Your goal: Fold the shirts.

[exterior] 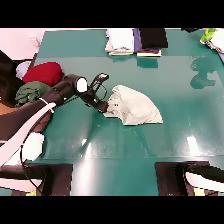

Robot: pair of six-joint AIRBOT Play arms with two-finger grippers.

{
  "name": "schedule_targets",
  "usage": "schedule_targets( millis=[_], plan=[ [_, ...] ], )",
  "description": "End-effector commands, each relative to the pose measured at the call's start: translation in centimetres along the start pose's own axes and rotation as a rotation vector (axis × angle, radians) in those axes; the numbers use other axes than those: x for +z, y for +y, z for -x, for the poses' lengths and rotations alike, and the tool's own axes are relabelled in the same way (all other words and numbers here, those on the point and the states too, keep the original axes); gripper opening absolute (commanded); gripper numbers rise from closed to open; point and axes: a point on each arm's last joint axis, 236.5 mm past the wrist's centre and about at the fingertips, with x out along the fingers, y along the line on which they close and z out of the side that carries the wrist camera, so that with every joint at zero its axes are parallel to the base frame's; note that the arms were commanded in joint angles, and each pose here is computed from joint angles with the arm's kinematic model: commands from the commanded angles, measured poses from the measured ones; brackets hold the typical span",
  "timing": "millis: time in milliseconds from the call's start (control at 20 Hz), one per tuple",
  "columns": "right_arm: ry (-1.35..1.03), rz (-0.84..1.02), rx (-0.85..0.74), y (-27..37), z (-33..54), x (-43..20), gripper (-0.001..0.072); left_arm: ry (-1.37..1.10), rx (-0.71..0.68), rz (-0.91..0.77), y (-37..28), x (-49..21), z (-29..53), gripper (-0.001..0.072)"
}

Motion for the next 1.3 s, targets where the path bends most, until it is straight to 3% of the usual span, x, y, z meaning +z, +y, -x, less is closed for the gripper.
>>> schedule_targets(
  millis=[0, 50, 150, 250, 300, 350, 400, 750, 800, 850, 900, 1100, 1250],
  plan=[
    [0.000, -0.005, 0.000, 0.0, 0.0, 0.0, 0.0019, -0.034, -0.042, 0.061, -0.4, 0.7, -2.0, 0.0610],
    [0.005, -0.005, 0.001, 0.0, 0.0, -0.1, 0.0018, -0.044, -0.040, 0.061, -0.3, 1.0, -2.0, 0.0604],
    [0.041, -0.006, 0.005, 0.1, -0.1, -1.0, 0.0019, -0.037, -0.034, 0.053, -0.2, 0.8, -2.1, 0.0356],
    [0.110, -0.017, 0.009, 0.0, -1.0, -3.0, 0.0018, -0.046, -0.032, 0.054, -0.2, 1.0, -2.1, 0.0366],
    [0.150, -0.030, 0.012, -0.1, -1.7, -4.5, 0.0018, -0.044, -0.031, 0.053, -0.1, 1.0, -2.2, 0.0264],
    [0.190, -0.048, 0.013, -0.2, -2.3, -6.0, 0.0019, -0.035, -0.029, 0.042, -0.1, 0.8, -2.2, 0.0057],
    [0.239, -0.059, 0.010, -0.4, -3.0, -8.0, 0.0019, -0.036, -0.025, 0.025, 0.0, 0.8, -2.2, 0.0028],
    [0.652, -0.274, -0.174, -6.7, -3.4, -26.2, 0.0023, -0.067, 0.137, -0.116, 2.6, 2.9, 2.1, 0.0027],
    [0.706, -0.312, -0.174, -6.9, -3.5, -29.0, 0.0174, -0.067, 0.135, -0.117, 2.5, 3.0, 2.4, 0.0027],
    [0.758, -0.349, -0.163, -6.7, -3.8, -31.6, 0.0460, -0.065, 0.135, -0.116, 2.5, 3.0, 2.4, 0.0027],
    [0.806, -0.408, -0.149, -6.2, -4.3, -34.3, 0.0520, -0.062, 0.135, -0.116, 2.5, 2.9, 2.3, 0.0028],
    [0.918, -0.544, -0.052, -2.6, -7.7, -41.1, 0.0463, -0.048, 0.135, -0.115, 2.5, 2.6, 2.3, 0.0028],
    [0.953, -0.541, -0.029, -1.2, -9.9, -43.1, 0.0450, -0.037, 0.136, -0.115, 2.6, 2.3, 2.3, 0.0028]
  ],
)
